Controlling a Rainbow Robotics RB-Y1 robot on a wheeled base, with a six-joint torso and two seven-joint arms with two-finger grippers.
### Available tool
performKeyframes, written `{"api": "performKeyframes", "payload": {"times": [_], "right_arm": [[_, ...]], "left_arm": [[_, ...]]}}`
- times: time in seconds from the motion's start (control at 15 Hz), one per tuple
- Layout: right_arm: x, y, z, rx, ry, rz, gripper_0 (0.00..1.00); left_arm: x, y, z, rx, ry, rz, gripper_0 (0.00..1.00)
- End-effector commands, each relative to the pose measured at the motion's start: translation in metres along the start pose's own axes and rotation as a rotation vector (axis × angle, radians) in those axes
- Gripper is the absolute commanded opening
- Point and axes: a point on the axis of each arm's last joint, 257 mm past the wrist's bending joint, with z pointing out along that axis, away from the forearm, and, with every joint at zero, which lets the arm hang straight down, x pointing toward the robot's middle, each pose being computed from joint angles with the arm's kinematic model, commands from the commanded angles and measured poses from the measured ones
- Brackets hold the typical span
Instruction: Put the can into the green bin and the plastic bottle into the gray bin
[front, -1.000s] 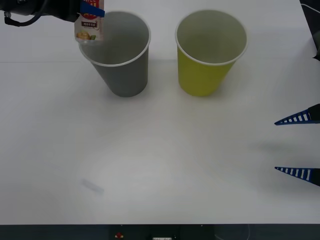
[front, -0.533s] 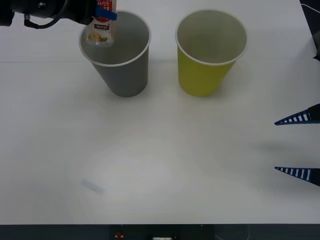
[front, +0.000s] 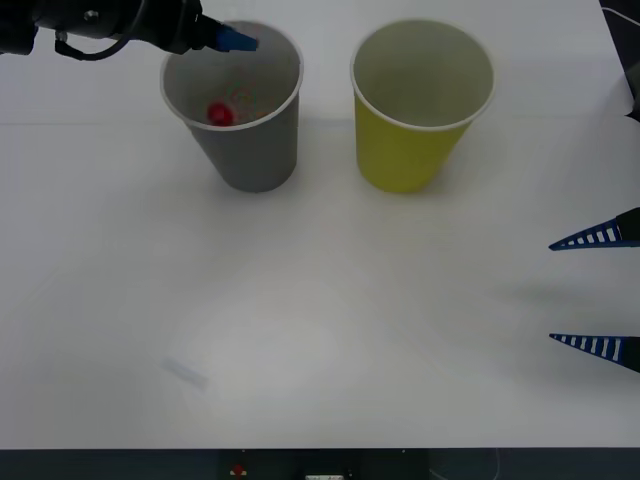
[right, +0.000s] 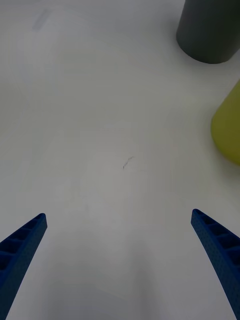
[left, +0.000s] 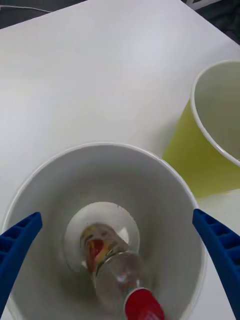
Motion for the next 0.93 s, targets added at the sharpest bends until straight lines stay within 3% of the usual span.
{"api": "performKeyframes", "payload": {"times": [0.07,0.33,0.53,0.93], "right_arm": [[0.000,0.000,0.000,0.000,0.000,0.000,1.00],[0.000,0.000,0.000,0.000,0.000,0.000,1.00],[0.000,0.000,0.000,0.000,0.000,0.000,1.00],[0.000,0.000,0.000,0.000,0.000,0.000,1.00]], "left_arm": [[0.007,0.006,-0.022,0.001,0.049,0.063,1.00],[0.029,-0.002,-0.052,-0.007,0.007,0.085,1.00],[0.054,-0.009,-0.067,-0.024,-0.010,0.129,1.00],[0.117,-0.021,-0.089,-0.042,0.026,0.231,1.00]]}}
